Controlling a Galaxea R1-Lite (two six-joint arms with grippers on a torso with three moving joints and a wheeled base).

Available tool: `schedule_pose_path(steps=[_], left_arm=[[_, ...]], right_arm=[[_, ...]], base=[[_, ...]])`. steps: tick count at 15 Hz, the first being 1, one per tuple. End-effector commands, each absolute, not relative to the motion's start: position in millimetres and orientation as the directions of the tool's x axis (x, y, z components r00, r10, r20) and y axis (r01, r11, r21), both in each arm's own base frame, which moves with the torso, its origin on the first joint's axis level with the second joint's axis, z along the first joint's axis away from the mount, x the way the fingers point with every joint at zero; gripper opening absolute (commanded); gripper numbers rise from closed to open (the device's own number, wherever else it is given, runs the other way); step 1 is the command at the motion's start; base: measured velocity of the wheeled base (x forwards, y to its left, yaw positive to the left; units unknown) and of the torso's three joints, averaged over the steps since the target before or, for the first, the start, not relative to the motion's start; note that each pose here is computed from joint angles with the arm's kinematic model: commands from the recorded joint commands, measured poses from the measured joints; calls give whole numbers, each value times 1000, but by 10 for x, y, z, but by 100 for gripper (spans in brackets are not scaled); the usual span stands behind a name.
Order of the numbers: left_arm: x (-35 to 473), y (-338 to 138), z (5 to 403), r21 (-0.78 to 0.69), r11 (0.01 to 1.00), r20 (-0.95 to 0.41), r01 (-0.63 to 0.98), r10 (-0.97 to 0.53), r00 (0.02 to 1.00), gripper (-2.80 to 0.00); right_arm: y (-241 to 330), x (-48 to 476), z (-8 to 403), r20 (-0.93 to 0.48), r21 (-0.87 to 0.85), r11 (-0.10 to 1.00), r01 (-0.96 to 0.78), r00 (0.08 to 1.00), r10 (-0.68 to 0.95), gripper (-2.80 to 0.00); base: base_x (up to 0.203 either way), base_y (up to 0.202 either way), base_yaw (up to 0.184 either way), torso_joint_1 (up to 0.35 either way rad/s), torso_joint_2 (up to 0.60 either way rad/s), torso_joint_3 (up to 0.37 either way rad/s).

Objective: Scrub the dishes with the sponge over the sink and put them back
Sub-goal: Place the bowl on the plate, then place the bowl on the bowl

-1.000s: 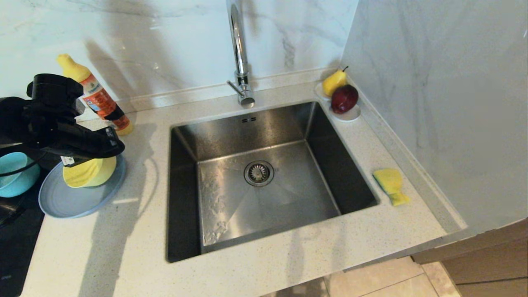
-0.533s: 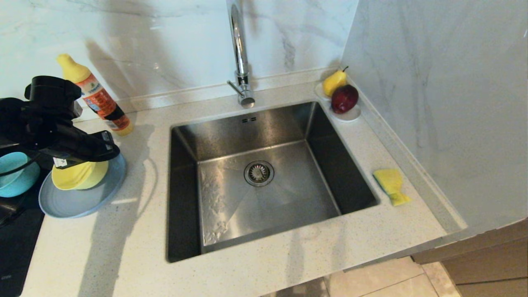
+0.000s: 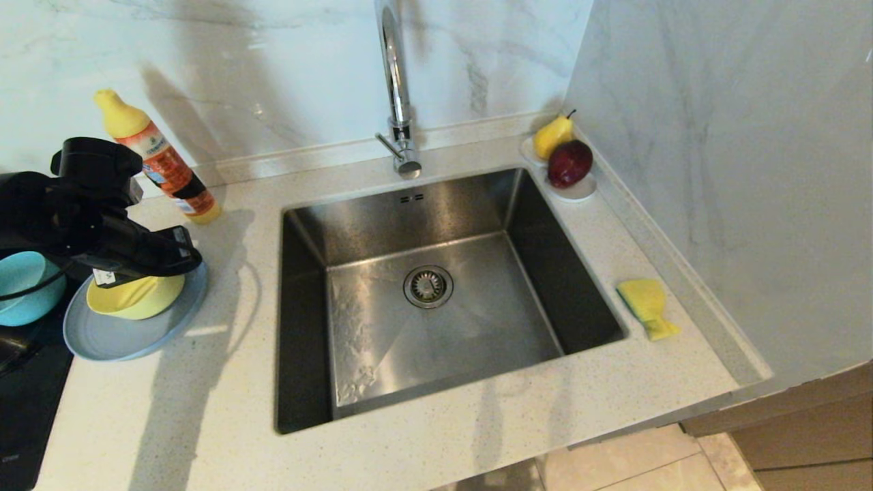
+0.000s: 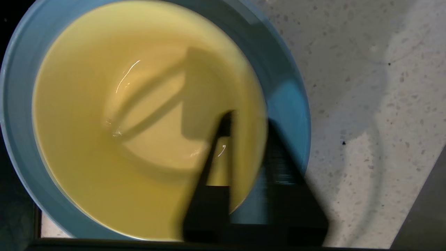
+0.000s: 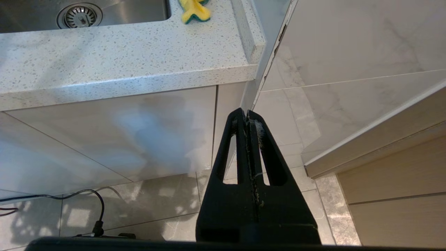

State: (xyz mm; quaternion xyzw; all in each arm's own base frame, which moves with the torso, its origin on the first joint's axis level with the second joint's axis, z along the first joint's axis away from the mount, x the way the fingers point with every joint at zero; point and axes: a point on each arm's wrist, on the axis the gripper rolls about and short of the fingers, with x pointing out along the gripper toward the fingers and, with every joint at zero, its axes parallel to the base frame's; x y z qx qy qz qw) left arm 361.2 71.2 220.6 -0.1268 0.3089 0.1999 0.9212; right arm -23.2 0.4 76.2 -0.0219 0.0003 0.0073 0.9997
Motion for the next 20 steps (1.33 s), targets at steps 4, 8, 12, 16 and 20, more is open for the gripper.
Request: schedule_pose_path(steps=[4,8,12,16,20], left_arm=[[3508,689,2419,-153,887,-573,-436,280,770,0],[3313,645,2792,-246,885,-482,-394,241,842,0],[3019,711,3159,-269,872,-389,-410,291,874,-280],[2896,1036,3332,-293,804,-357,-517,410,839,-280],[2918,1448,3234,-281,738,-388,-614,498,776,-280]], right_arm=[[4,-232,761,-2,-44,999,-15,1000,15,-280],[4,-232,761,-2,-44,999,-15,1000,15,-280],[4,-232,761,-2,-44,999,-15,1000,15,-280],[4,-232,761,-2,-44,999,-15,1000,15,-280],[4,-230,762,-3,-44,999,-15,1000,15,-280]], base=[[0,0,0,0,0,0],[0,0,0,0,0,0],[0,0,0,0,0,0],[0,0,0,0,0,0],[0,0,0,0,0,0]])
